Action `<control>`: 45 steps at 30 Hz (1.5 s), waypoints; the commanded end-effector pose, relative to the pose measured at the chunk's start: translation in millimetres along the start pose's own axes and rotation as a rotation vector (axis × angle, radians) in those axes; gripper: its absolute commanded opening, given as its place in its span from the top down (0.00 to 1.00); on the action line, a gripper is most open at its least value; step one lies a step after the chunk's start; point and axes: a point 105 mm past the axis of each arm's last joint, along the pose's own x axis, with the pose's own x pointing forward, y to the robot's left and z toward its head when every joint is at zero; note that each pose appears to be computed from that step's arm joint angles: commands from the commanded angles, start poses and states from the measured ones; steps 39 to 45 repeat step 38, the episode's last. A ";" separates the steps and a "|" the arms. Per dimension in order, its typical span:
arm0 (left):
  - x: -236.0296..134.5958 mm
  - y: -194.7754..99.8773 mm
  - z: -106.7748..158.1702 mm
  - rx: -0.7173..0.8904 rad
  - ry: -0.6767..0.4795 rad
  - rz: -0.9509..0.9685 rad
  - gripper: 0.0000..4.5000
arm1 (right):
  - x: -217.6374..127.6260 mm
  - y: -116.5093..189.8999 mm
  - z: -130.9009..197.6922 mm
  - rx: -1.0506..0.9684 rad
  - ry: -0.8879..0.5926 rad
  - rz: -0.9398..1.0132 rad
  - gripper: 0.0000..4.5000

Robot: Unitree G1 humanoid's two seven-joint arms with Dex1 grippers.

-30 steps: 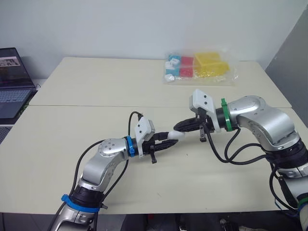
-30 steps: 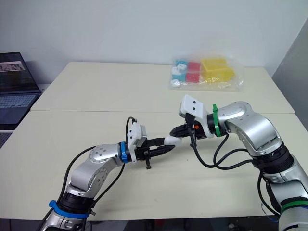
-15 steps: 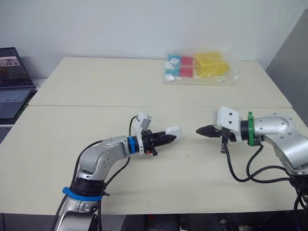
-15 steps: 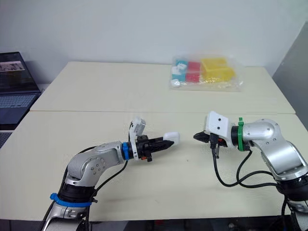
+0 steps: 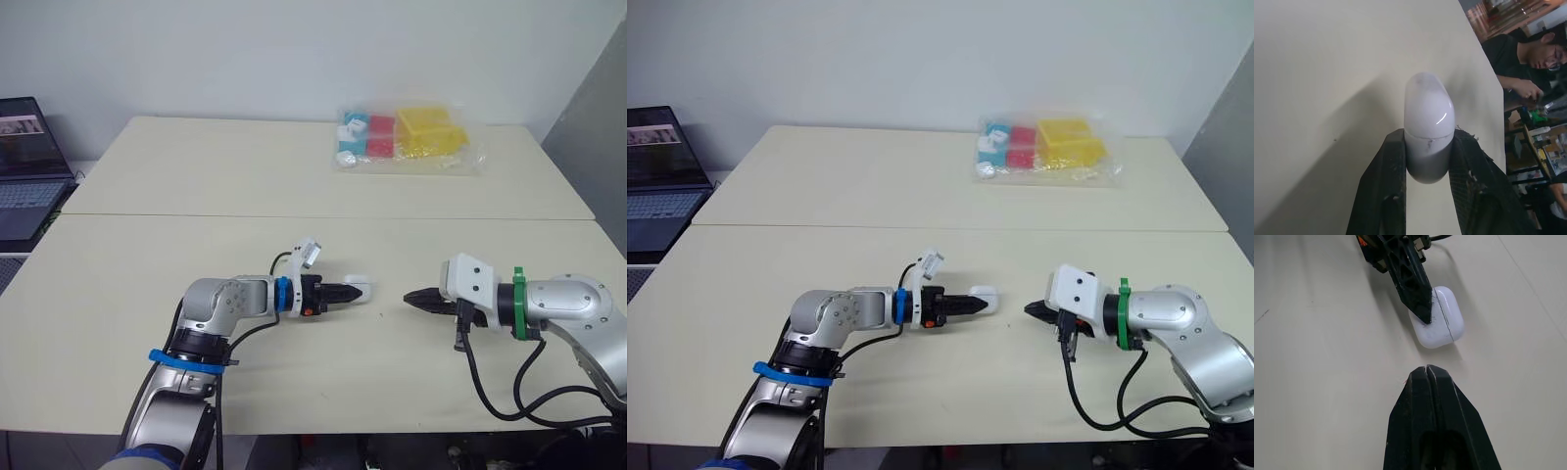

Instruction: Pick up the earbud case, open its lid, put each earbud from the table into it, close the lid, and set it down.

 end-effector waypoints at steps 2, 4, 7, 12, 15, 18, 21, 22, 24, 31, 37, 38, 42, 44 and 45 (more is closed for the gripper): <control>-8.0 14.4 2.0 -0.002 0.004 0.071 0.55 | -5.8 -3.6 9.5 -0.045 -0.011 -0.032 1.00; -14.1 16.6 0.9 0.010 0.015 0.081 0.42 | -6.1 -4.6 9.1 -0.047 -0.004 -0.033 1.00; -27.5 18.8 -1.4 0.053 0.036 0.100 0.21 | -7.3 -6.9 9.2 -0.050 0.002 -0.032 1.00; -72.1 23.5 -22.6 0.403 0.203 0.158 0.00 | -11.1 -8.7 11.4 -0.038 0.005 0.008 1.00; -100.1 27.3 -25.1 0.572 0.243 0.188 0.00 | -14.7 -11.5 12.9 -0.059 0.009 0.023 0.88; -118.3 21.6 -13.3 0.664 0.166 0.209 0.00 | -20.0 -14.4 11.3 -0.098 0.030 0.038 0.65; -136.7 2.9 3.8 0.754 0.033 0.202 0.00 | -27.7 -16.3 10.8 -0.116 0.041 0.051 0.41; -142.1 -2.2 6.4 0.783 0.009 0.198 0.00 | -29.8 -17.1 11.0 -0.123 0.045 0.053 0.32; -148.4 -7.6 6.4 0.807 -0.002 0.192 0.00 | -32.5 -18.4 10.4 -0.136 0.049 0.052 0.17; -180.2 -14.2 4.8 0.954 0.044 0.355 0.00 | -53.7 -34.1 -0.5 -0.203 0.074 0.008 0.00; -185.8 -12.5 -4.6 0.956 0.075 0.370 0.00 | -57.4 -42.1 -5.3 -0.202 0.067 -0.013 0.00; -186.8 -10.9 -2.0 0.956 0.062 0.376 0.00 | -56.0 -43.0 -5.9 -0.200 0.064 -0.012 0.00; -186.8 -10.9 -2.0 0.956 0.062 0.376 0.00 | -56.0 -43.0 -5.9 -0.200 0.064 -0.012 0.00; -186.8 -10.9 -2.0 0.956 0.062 0.376 0.00 | -56.0 -43.0 -5.9 -0.200 0.064 -0.012 0.00; -186.8 -10.9 -2.0 0.956 0.062 0.376 0.00 | -56.0 -43.0 -5.9 -0.200 0.064 -0.012 0.00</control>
